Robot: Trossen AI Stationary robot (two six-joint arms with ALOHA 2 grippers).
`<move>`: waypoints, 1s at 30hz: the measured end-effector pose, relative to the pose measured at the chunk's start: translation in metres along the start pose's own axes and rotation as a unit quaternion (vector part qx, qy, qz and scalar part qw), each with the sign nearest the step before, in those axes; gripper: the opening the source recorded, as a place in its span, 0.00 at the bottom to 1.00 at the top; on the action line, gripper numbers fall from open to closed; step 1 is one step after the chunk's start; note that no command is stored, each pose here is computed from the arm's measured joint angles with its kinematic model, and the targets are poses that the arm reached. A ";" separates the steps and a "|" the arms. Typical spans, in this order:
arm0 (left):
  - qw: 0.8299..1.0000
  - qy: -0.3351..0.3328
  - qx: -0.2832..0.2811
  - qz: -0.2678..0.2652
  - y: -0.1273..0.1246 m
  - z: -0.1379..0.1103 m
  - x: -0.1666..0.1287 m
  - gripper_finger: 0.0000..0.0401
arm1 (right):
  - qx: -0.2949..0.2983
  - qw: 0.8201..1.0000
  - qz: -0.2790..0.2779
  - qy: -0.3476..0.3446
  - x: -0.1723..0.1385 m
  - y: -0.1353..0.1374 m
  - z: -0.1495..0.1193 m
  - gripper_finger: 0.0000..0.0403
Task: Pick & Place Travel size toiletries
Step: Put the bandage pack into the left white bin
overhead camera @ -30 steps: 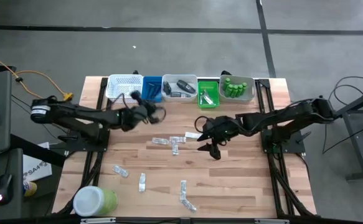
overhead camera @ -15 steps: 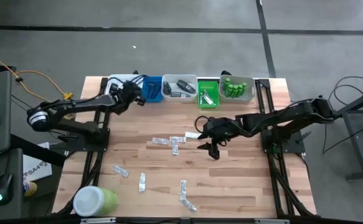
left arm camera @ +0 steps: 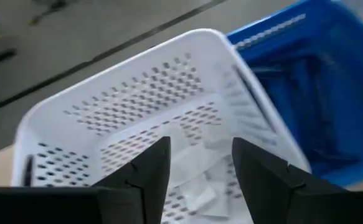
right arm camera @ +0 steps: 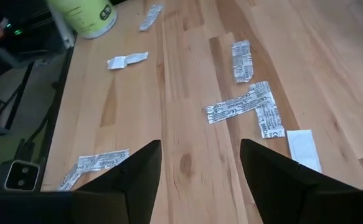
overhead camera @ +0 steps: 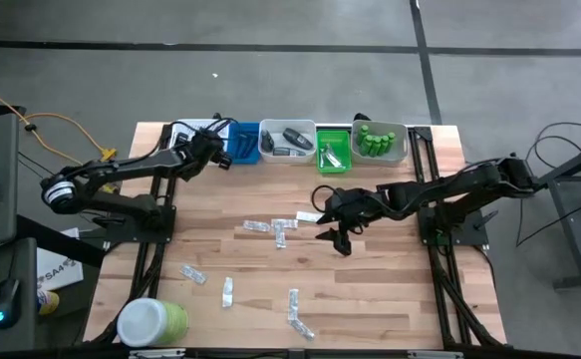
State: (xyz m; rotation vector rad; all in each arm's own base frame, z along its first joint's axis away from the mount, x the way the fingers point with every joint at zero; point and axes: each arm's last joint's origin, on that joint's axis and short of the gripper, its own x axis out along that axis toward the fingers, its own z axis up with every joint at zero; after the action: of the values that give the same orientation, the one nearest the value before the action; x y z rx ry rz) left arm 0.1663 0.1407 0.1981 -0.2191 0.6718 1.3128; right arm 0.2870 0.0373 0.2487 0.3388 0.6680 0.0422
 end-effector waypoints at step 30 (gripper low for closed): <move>0.940 -0.172 -0.011 -0.296 0.015 -0.040 -0.113 0.21 | -0.015 0.991 -0.128 -0.041 0.018 0.030 -0.022 0.53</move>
State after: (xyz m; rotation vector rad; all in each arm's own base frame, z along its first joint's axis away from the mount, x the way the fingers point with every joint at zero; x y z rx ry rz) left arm 0.1276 0.0316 0.2343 -0.1847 0.2570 0.7488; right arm 0.2896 0.0744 0.2313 0.2227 0.6236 -0.2055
